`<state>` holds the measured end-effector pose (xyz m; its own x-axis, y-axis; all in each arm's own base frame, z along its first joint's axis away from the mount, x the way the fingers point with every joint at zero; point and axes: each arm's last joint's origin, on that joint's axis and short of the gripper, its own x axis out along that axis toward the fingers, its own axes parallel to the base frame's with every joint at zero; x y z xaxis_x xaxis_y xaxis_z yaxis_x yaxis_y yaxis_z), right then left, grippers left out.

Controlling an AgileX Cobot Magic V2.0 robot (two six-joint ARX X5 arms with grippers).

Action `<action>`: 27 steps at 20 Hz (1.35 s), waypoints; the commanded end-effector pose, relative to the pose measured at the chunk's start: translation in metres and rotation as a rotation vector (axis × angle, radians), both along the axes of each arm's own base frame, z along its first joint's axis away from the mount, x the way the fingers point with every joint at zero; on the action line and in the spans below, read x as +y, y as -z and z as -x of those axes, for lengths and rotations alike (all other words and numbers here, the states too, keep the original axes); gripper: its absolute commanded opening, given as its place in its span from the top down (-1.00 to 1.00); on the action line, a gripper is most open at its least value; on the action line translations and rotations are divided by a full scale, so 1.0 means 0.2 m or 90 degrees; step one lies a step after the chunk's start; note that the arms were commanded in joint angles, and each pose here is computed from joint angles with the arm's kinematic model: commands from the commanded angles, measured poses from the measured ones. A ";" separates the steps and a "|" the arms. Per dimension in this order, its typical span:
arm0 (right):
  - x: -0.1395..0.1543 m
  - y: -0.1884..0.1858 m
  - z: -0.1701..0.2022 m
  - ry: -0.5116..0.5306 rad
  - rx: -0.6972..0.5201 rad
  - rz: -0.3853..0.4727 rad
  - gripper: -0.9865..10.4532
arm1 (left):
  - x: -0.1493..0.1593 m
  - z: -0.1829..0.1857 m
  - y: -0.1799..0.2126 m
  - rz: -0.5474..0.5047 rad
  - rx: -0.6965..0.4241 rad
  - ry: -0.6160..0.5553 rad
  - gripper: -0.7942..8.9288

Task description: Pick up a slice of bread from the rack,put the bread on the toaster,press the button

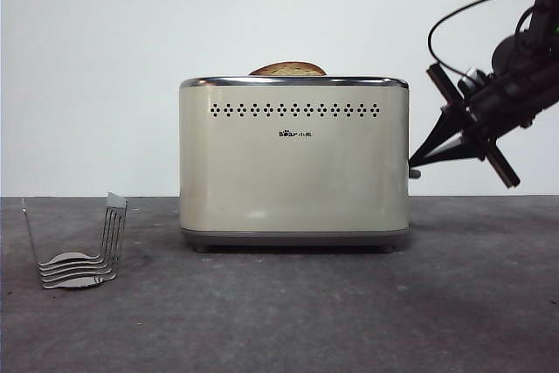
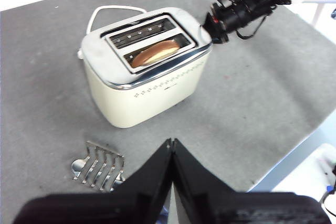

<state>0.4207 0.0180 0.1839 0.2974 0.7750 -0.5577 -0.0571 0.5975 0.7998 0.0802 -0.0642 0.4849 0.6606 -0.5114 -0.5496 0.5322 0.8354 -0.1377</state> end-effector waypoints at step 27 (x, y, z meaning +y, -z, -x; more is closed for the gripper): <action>0.03 0.15 0.01 -0.001 0.067 0.057 0.84 | -0.03 -0.05 0.02 -0.041 -0.007 -0.015 0.85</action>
<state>0.4230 0.0217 0.1859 0.2914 0.7579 -0.5836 -0.0601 0.6234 0.7796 0.0900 -0.0701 0.4823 0.6797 -0.4577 -0.5731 0.5045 0.8590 -0.0877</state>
